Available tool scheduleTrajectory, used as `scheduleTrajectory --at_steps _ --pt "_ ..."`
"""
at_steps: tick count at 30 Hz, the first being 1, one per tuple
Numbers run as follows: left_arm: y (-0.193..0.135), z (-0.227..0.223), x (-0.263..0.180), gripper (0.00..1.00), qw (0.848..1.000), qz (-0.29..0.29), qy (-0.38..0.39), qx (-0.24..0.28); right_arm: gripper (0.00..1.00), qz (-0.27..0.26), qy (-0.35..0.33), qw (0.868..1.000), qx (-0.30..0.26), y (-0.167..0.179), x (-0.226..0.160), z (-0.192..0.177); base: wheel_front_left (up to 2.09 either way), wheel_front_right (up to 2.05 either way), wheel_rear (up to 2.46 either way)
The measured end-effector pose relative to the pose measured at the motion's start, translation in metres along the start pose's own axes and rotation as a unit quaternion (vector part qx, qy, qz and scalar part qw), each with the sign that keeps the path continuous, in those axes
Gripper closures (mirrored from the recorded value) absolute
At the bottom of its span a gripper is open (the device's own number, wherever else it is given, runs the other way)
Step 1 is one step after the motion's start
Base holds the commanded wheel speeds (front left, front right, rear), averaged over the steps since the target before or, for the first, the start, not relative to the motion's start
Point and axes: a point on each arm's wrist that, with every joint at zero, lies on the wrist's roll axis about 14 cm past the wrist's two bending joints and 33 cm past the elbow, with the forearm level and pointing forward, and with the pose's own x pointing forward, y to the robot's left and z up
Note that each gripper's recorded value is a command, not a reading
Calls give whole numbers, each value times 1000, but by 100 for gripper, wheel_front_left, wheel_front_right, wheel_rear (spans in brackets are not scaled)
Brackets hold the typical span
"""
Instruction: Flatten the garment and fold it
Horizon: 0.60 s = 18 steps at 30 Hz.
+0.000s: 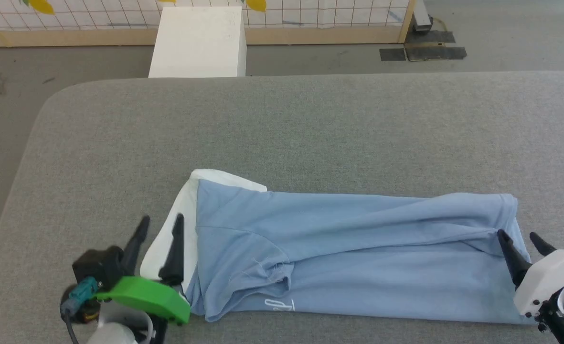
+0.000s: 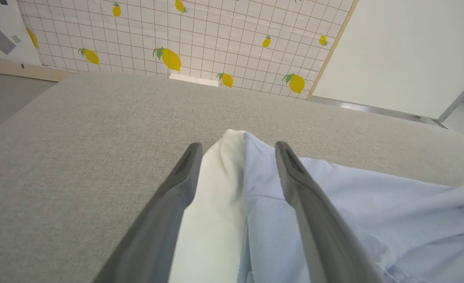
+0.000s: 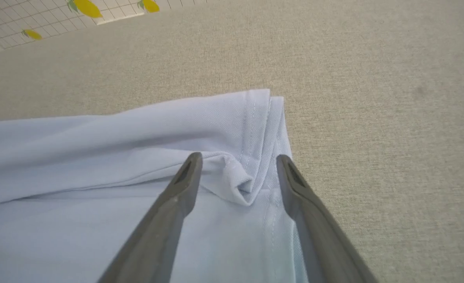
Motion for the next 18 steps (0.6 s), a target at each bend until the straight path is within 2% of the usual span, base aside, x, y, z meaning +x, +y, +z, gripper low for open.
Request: scheduleTrajectory --at_steps 5,11,14,18 --pt "10 28 11 0 997 19 -51 47 0 -16 -50 998 31 -3 -5 18 0 0 0" --pt "16 62 21 0 990 37 -109 84 0 -45 -67 995 65 -12 -2 20 0 0 0" --pt "17 61 22 0 989 37 -110 89 0 -65 -59 993 84 -22 3 17 0 0 0" --pt "13 54 24 0 990 31 -105 84 0 -86 -8 992 95 -30 13 -2 0 0 0"
